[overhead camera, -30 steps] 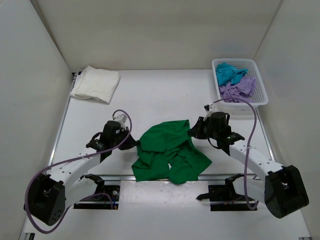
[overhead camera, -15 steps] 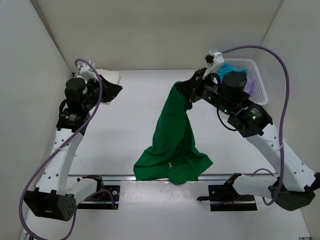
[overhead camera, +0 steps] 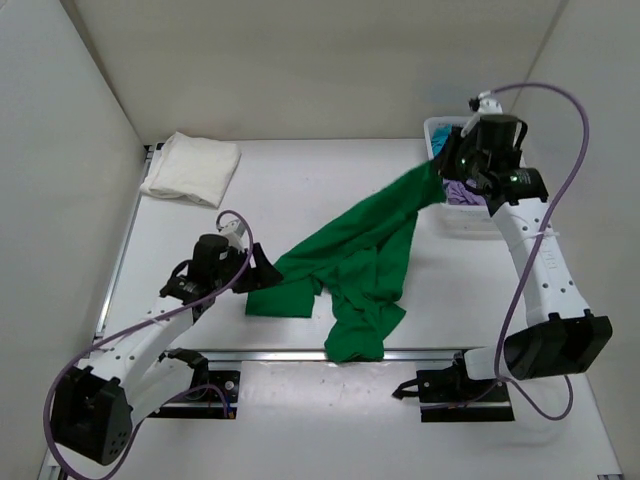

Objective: Fold and stack the t-shirts
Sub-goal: Flatten out the tshirt

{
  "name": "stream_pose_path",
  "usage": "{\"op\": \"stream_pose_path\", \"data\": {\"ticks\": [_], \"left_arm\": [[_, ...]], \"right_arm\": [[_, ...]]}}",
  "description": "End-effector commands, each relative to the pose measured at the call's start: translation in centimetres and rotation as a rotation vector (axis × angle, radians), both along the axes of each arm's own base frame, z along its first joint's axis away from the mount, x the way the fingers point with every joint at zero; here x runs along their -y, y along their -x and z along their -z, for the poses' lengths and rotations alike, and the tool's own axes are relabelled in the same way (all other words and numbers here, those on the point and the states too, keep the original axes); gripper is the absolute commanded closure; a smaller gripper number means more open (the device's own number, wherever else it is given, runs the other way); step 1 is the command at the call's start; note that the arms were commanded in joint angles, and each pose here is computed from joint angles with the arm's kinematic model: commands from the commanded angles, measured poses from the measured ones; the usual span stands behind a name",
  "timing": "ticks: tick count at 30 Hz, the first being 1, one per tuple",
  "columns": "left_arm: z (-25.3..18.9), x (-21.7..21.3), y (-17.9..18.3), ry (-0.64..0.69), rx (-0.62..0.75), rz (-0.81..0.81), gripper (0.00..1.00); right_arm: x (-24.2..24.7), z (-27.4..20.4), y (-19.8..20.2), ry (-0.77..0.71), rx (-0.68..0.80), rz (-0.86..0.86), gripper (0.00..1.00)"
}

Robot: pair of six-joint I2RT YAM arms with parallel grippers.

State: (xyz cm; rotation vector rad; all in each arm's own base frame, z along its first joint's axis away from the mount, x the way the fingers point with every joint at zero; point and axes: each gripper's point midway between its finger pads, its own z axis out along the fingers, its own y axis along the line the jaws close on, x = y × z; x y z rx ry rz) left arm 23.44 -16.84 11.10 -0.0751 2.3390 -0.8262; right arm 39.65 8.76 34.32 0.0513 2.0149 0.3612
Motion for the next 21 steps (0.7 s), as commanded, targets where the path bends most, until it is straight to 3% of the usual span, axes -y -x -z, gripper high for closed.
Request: {"op": "stream_pose_path", "data": {"ticks": [1,2,5,7,8,10,12,15,19,20,21], "left_arm": [[2.2,-1.6,0.2,-0.051,0.010,-0.052,0.19],[2.9,-1.8,0.8,-0.039,-0.010,-0.063,0.16],[3.8,-2.7,1.3,-0.054,0.000,-0.114,0.18],[3.1,-3.0,1.0,-0.024,0.027,-0.140,0.34],[2.3,-3.5,0.4,-0.007,0.049,-0.167,0.44],[-0.1,-4.3,-0.9,0.014,0.085,-0.182,0.55],[-2.1,-4.7,-1.9,0.021,0.117,-0.188,0.63],[-4.9,-5.1,-3.3,0.059,0.155,-0.201,0.68],[-6.9,-5.4,-5.1,0.201,0.155,-0.229,0.66],[-7.5,-6.2,-5.9,0.227,0.151,-0.259,0.62],[-7.5,-6.1,-6.0,0.233,0.143,-0.257,0.61]], "right_arm": [[0.2,2.7,1.3,-0.087,-0.012,-0.028,0.79],[0.8,3.5,1.4,-0.062,-0.022,0.014,0.67],[-0.3,5.3,2.1,-0.027,-0.055,-0.025,0.61],[-4.9,6.6,3.3,0.019,-0.071,-0.166,0.62],[-6.1,7.4,3.5,0.036,-0.085,-0.200,0.67],[-11.5,10.0,5.3,0.074,-0.119,-0.366,1.00],[-15.1,11.6,6.4,0.078,-0.127,-0.480,1.00],[-20.7,14.1,8.2,0.103,-0.126,-0.643,1.00],[-26.7,17.5,9.4,0.168,-0.128,-0.789,0.89],[-27.7,18.4,9.2,0.198,-0.122,-0.794,0.79],[-28.4,18.7,9.2,0.205,-0.115,-0.812,0.75]]}}
